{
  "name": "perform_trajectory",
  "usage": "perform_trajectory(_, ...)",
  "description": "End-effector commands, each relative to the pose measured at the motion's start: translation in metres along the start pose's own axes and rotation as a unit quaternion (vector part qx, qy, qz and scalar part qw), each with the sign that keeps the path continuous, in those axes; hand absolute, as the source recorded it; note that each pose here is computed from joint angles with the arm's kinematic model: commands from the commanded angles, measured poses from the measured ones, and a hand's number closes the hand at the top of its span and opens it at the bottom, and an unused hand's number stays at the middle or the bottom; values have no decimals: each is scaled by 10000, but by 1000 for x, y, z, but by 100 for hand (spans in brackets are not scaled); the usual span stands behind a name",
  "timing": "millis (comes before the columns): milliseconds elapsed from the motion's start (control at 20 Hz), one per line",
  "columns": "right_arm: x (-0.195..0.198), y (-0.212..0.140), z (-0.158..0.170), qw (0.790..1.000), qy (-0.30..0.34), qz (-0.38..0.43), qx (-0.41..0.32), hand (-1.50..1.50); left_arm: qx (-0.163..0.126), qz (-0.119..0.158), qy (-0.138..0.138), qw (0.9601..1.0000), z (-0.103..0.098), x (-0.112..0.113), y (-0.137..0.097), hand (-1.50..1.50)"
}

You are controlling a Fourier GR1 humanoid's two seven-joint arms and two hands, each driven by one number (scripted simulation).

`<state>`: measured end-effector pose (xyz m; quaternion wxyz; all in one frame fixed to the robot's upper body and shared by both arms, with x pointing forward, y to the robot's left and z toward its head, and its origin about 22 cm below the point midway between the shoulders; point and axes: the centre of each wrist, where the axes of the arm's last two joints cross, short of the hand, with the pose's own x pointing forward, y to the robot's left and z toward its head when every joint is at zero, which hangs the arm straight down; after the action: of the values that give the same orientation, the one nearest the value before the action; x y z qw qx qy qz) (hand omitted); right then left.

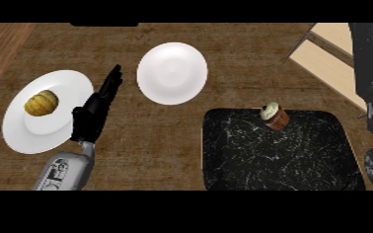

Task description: Pick the can from the tray and place it in the tiered shelf

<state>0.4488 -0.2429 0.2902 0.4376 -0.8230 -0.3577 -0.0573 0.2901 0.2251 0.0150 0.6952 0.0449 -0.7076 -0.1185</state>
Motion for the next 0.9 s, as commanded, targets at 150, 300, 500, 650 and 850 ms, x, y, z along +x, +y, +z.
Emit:
perform_trajectory(150, -13, 33, -2, 9999, 37, -107, -108, 150, -11, -22, -82, 10000, 4, -4, -17, 0)
perform_trajectory(300, -33, 41, -25, 9987, 380, -244, -254, 150, -138, 10, -5, 9999, 5, 3, -14, 0)
perform_trajectory(500, -48, 50, -17, 9864, 474, -1493, -498, 150, -42, 0, -55, 10000, 8, 5, -12, 0)
perform_trajectory(650, -43, 45, -25, 9835, 529, -1664, -466, 150, -88, 20, -102, 9999, 14, 3, 0, 0)
perform_trajectory(850, -61, 60, -27, 9840, 532, -1662, -368, 150, 14, 0, 16, 10000, 3, -4, 0, 0)
